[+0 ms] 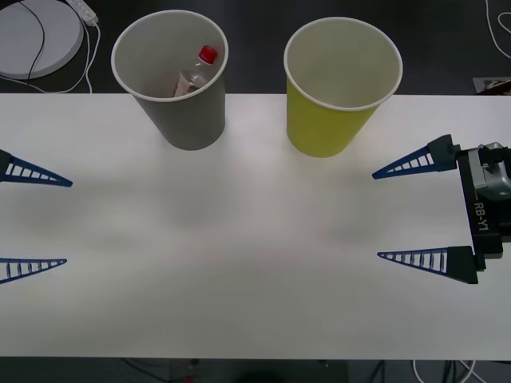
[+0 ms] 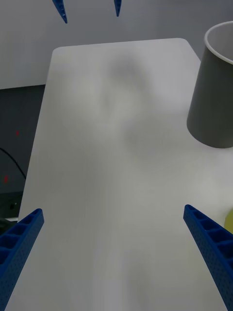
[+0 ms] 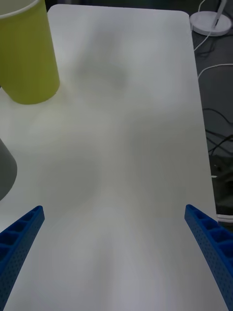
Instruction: Put the can into the green bin and the plastic bottle into the gray bin
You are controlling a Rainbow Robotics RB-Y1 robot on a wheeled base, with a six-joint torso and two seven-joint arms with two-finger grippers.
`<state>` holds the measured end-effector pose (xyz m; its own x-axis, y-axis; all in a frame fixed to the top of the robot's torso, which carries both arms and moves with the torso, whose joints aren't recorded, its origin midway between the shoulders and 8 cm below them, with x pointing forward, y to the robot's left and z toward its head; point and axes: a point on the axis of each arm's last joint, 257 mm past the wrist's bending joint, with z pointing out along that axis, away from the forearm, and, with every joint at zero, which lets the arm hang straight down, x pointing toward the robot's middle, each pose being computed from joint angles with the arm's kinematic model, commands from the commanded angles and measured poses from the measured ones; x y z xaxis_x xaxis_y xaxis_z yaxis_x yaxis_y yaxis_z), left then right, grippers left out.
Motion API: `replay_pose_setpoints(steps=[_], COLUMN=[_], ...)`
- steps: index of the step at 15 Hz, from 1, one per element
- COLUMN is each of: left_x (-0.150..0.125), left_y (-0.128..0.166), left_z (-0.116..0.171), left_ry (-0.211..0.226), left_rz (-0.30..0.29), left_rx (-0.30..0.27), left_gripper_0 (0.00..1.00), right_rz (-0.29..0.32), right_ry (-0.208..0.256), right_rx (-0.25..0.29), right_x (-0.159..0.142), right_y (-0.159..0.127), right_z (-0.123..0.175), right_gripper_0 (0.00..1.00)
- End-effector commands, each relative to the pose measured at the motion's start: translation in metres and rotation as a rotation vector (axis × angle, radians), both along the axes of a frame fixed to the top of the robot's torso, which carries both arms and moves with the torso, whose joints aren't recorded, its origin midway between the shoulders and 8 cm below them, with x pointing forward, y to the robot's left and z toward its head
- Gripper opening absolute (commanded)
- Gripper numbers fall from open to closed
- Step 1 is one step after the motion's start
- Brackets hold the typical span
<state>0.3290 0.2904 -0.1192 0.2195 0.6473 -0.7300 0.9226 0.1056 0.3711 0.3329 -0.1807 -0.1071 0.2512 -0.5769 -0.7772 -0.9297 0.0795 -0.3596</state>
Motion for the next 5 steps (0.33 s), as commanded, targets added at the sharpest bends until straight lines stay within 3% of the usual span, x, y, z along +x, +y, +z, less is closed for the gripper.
replay_pose_setpoints(steps=[1,5], left_x=[0.0003,0.0014], left_y=[0.0006,0.0015], left_z=[-0.0005,-0.0004], left_ry=[-0.005,-0.005], left_rz=[-0.002,0.003], left_rx=[0.004,0.004], left_gripper_0=[1.0,1.0], right_rz=[0.0,0.0], right_ry=[0.0,0.0], right_rx=[0.0,0.0], right_x=[0.0,0.0], right_y=[0.0,0.0], right_z=[0.0,0.0], right_gripper_0=[1.0,1.0])
